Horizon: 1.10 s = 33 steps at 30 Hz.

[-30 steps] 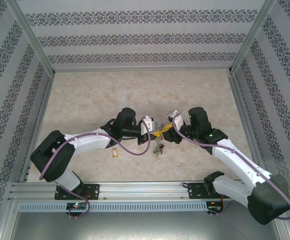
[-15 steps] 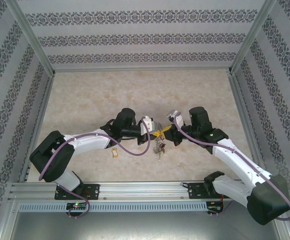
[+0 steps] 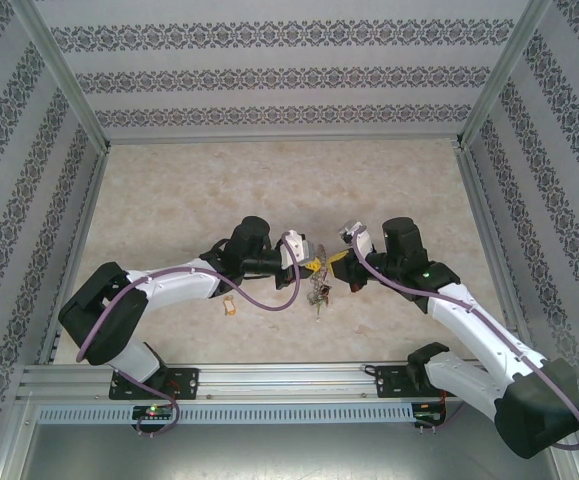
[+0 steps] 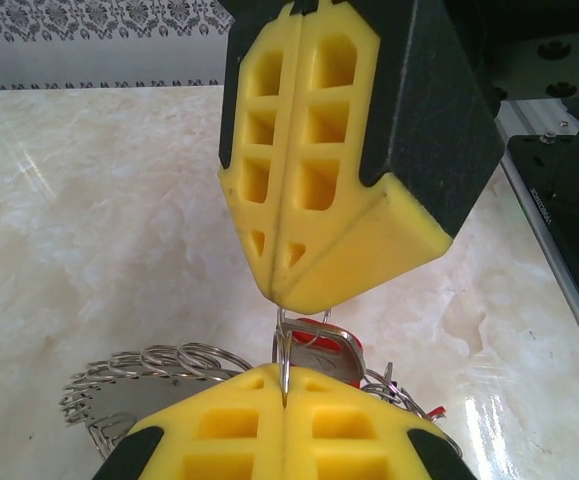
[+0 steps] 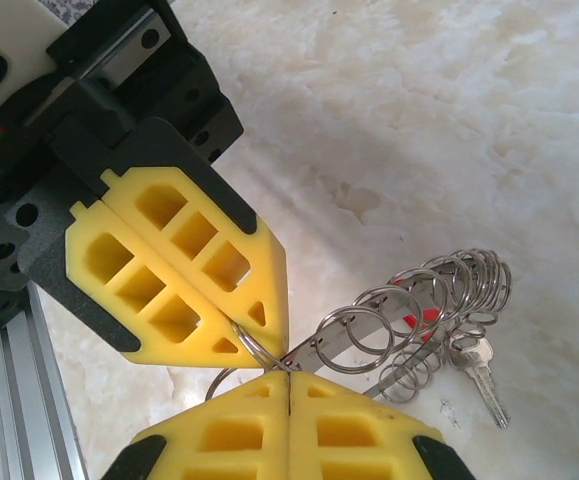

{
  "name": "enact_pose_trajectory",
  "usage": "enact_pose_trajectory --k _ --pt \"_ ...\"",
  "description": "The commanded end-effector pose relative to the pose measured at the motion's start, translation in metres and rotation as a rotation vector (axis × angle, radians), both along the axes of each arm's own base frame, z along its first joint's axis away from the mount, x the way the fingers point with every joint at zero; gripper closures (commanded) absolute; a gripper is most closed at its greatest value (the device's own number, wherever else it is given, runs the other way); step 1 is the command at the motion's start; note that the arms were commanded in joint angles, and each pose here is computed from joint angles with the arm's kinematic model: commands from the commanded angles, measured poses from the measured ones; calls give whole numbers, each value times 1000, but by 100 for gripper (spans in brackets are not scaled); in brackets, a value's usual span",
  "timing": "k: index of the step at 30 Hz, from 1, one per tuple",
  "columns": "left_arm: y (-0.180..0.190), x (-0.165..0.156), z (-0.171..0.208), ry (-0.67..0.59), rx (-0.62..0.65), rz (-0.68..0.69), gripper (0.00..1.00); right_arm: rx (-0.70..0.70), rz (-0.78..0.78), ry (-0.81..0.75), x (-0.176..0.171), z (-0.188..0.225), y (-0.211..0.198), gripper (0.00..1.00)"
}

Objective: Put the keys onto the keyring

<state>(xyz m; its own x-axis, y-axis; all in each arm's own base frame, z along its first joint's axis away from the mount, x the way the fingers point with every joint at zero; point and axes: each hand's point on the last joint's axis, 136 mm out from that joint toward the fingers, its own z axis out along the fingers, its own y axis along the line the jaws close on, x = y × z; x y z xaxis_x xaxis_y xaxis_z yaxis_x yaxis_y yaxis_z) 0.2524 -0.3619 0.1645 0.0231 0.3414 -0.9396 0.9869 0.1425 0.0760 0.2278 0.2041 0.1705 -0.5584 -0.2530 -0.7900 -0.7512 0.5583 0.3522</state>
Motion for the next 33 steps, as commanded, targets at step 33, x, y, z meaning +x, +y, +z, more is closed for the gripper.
enact_pose_trajectory --k 33 --pt "-10 -9 88 -60 -304 -56 100 167 -113 171 22 -4 -8 100"
